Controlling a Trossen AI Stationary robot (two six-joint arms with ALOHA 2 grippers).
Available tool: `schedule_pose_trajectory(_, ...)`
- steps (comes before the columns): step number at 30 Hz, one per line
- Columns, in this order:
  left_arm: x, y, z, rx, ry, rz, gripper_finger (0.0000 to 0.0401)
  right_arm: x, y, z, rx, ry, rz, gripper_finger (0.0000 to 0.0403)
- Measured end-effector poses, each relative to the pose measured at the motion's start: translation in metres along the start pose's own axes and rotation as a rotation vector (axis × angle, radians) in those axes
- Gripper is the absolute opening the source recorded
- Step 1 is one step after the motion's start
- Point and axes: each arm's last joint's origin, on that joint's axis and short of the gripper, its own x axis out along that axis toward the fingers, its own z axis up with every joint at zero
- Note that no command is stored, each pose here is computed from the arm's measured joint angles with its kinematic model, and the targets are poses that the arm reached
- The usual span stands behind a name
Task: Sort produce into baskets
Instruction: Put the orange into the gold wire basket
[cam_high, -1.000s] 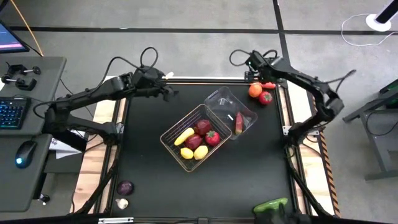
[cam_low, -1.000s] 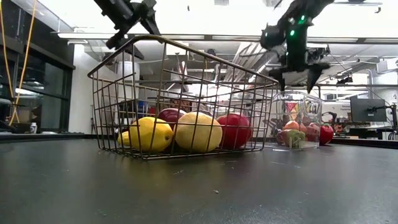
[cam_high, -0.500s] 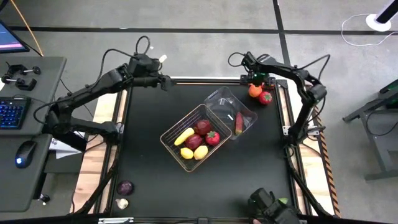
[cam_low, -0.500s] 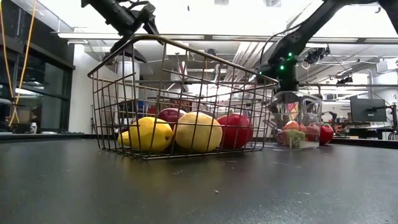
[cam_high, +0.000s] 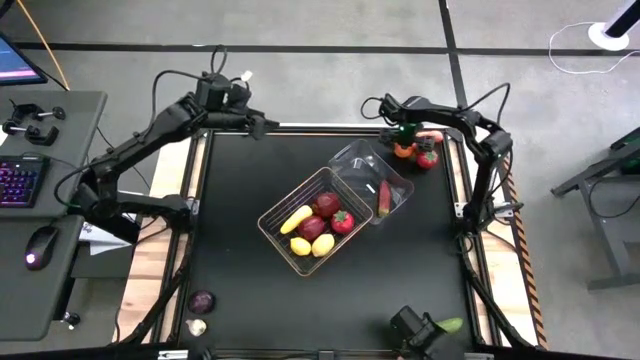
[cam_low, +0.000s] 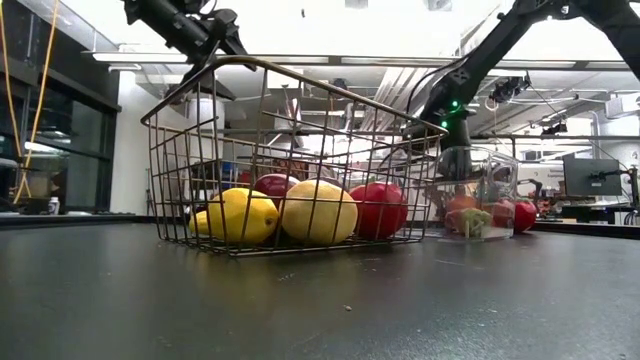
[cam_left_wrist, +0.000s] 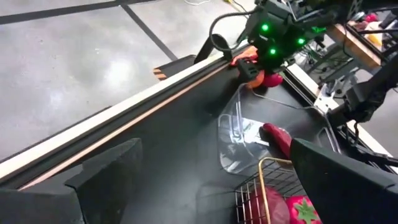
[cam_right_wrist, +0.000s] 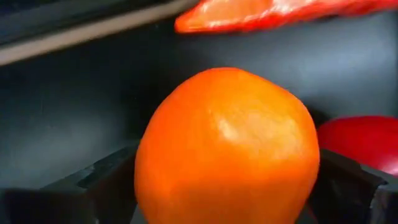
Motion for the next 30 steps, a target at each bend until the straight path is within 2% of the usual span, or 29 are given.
schedule_pose_trajectory(6,-0.002,0.008,0.002,-0.018,-0.005,-0.004,0.0395,-0.008,0.002,-0.005,-0.01,-0.079,-0.026,0.0309)
schedule_pose_trajectory(9,-0.003,0.009,0.003,-0.02,-0.006,-0.001,0.0395,-0.017,0.0,-0.006,-0.049,-0.096,-0.002,0.0307)
schedule_pose_trajectory(12,-0.003,0.009,0.003,-0.02,-0.007,-0.001,0.0395,-0.041,-0.002,-0.011,-0.116,-0.156,0.059,0.0307)
schedule_pose_trajectory(14,-0.003,0.009,0.003,-0.015,-0.008,0.001,0.0395,-0.065,-0.002,-0.019,-0.184,-0.228,0.145,0.0307)
schedule_pose_trajectory(18,-0.003,0.009,0.003,0.013,-0.009,0.001,0.0395,-0.121,0.004,-0.046,-0.439,-0.343,0.481,0.0307)
schedule_pose_trajectory(21,-0.003,0.008,0.004,-0.013,-0.025,-0.004,0.0395,-0.156,0.009,-0.082,-0.7,-0.329,0.771,0.0307)
schedule_pose_trajectory(23,-0.003,0.008,0.005,-0.024,-0.033,-0.011,0.0395,-0.171,0.011,-0.111,-0.86,-0.287,0.913,0.0307)
schedule_pose_trajectory(26,-0.003,0.007,0.006,-0.046,-0.042,-0.018,0.0395,-0.183,0.014,-0.154,-1.054,-0.208,1.029,0.0307)
schedule_pose_trajectory(30,-0.003,0.007,0.009,-0.065,-0.068,-0.026,0.0395,-0.184,0.02,-0.203,-1.262,-0.142,1.075,0.0329)
